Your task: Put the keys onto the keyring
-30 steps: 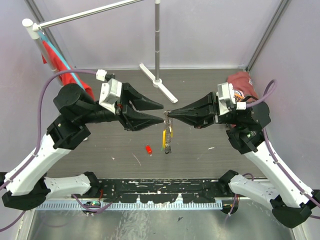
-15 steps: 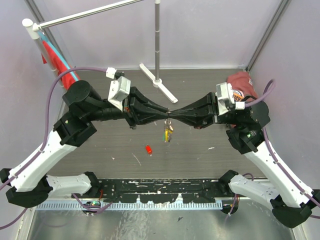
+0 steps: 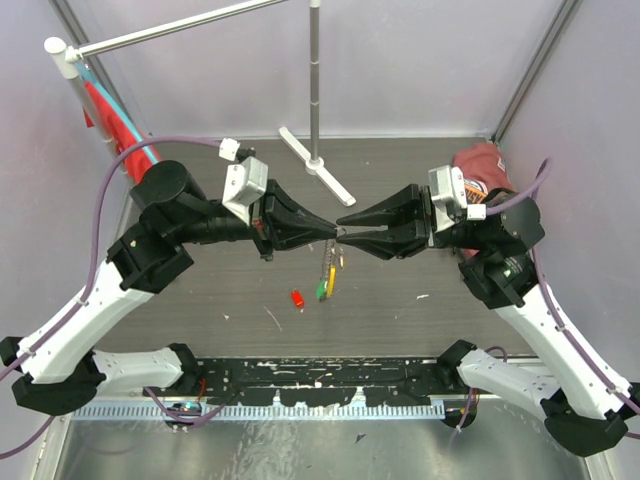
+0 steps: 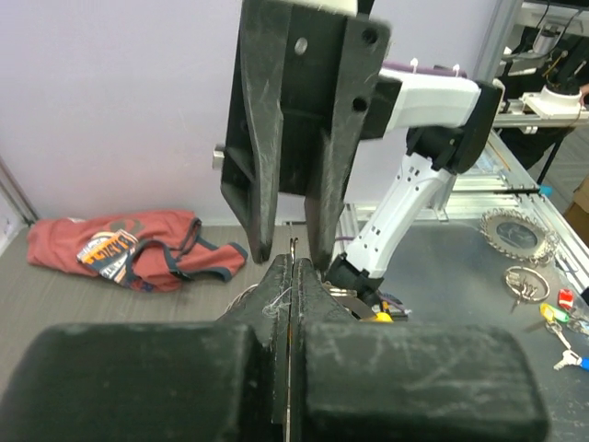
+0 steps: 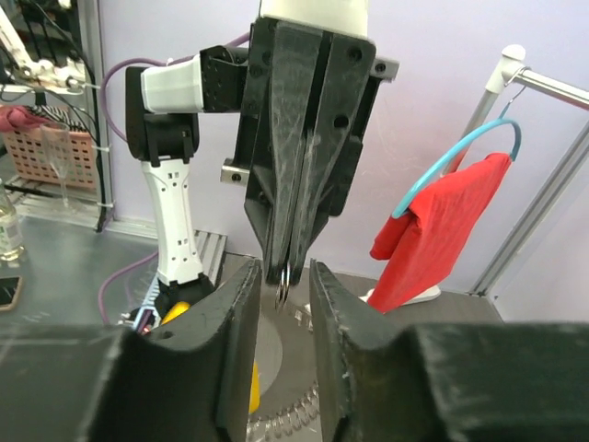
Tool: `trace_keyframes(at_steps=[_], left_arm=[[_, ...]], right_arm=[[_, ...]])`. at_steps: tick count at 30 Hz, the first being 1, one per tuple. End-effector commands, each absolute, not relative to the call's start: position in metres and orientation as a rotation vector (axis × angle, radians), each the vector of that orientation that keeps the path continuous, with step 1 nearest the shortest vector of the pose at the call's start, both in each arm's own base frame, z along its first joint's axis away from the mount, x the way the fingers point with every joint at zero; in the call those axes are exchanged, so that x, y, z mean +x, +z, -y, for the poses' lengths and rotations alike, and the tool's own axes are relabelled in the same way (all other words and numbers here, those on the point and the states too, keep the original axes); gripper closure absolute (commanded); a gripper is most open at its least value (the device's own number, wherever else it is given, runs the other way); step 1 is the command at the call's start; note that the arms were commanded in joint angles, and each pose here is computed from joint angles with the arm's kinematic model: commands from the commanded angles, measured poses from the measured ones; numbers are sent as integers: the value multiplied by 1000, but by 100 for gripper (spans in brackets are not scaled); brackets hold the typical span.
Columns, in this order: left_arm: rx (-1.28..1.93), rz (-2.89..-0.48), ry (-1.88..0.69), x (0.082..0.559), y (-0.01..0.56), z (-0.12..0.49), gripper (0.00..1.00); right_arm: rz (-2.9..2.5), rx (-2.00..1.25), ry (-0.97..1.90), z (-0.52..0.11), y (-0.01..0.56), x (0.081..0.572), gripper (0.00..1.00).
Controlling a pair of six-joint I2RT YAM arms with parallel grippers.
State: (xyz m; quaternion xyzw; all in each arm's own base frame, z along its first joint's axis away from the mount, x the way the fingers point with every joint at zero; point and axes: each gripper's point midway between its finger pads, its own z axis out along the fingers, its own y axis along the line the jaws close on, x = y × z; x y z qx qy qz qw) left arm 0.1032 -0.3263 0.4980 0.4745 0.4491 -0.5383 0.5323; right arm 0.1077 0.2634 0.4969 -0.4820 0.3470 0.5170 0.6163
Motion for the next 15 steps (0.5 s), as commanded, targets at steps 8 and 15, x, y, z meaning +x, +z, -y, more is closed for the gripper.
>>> trace_keyframes(at_steps=[8, 15], left_arm=[[1269, -1231, -1141, 113, 469, 322, 100], [1339, -1321, -1057, 119, 457, 316, 100]], right_arm=[[-971, -1256, 1002, -252, 483, 113, 62], [-1162, -1277, 965, -254, 457, 133, 63]])
